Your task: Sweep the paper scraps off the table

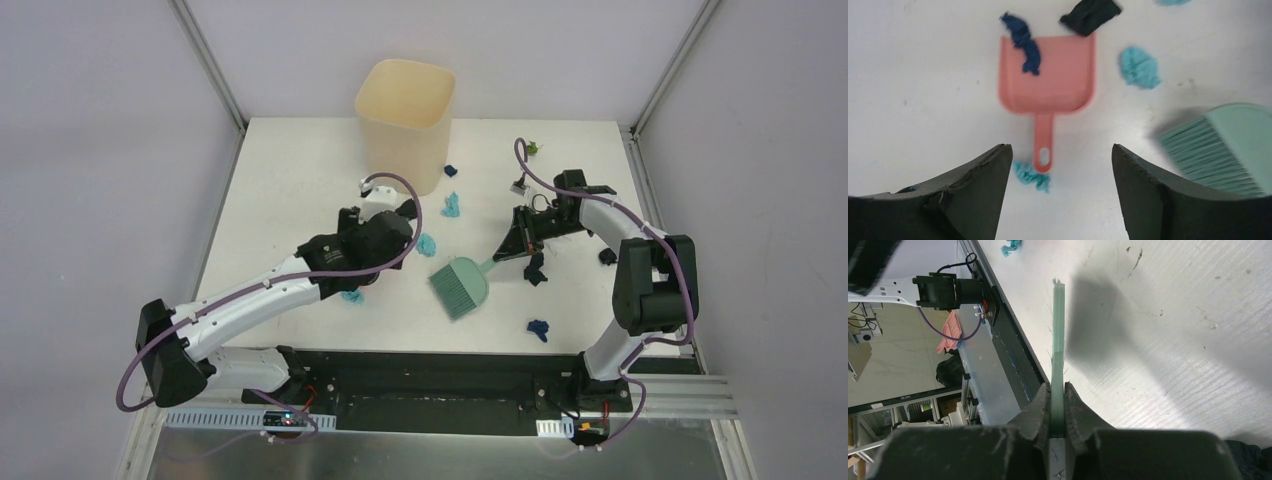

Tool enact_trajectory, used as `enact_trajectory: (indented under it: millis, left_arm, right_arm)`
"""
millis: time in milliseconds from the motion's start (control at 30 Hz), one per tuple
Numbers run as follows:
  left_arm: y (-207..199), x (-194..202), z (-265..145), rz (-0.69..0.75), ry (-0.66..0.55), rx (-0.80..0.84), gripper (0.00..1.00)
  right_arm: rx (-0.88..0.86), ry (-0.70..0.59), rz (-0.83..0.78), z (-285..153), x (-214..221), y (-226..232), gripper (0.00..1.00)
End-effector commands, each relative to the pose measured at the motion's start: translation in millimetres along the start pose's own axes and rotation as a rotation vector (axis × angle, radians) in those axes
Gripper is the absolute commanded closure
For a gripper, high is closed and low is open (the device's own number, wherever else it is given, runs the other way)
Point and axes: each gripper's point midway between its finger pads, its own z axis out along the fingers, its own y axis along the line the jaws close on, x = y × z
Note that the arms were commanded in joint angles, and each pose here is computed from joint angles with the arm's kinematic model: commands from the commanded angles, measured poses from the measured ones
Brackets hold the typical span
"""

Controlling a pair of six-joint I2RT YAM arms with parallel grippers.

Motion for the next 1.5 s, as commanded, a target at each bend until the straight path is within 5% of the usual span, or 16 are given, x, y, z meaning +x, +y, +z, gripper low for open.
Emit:
enact_trajectory:
  millis: [0, 300, 533, 900, 1233, 1467]
  left_arm:
    - [47.4, 56.1, -2.5, -0.094, 0.105, -0.168, 0.25]
    - [46.9, 104.1, 26.2, -0.111, 0.266, -0.125, 0.27]
    - [31.7, 106.6, 61.7, -0.148, 0.323, -0.018, 0.44]
    - [23.3, 133.5, 92.4, -0.097, 0.429, -0.057, 0.41]
    - [42.7, 81.0, 66.0, -0.077, 0.318, -0.089, 0.77]
    - [66.0, 33.2, 39.8, 0.222, 0.344, -0.102, 0.9]
  right_arm:
    - [-0.006, -0.036, -0.097, -8.4, -12.6, 15.5, 1.0]
    - [-0.007, -0.039, -0.099, -8.8, -13.0, 16.5, 1.0]
    - [-0.009, -0.04, -0.098, -8.7, -12.3, 17.0, 1.0]
    - [-0.011, -0.037, -0.089, -7.4, -11.9, 15.1, 1.0]
    - [-0.013, -0.04, -0.098, -7.1, -11.2, 15.0, 1.0]
    - [0.011, -0.028, -0.098, -6.3, -11.1, 9.9, 1.0]
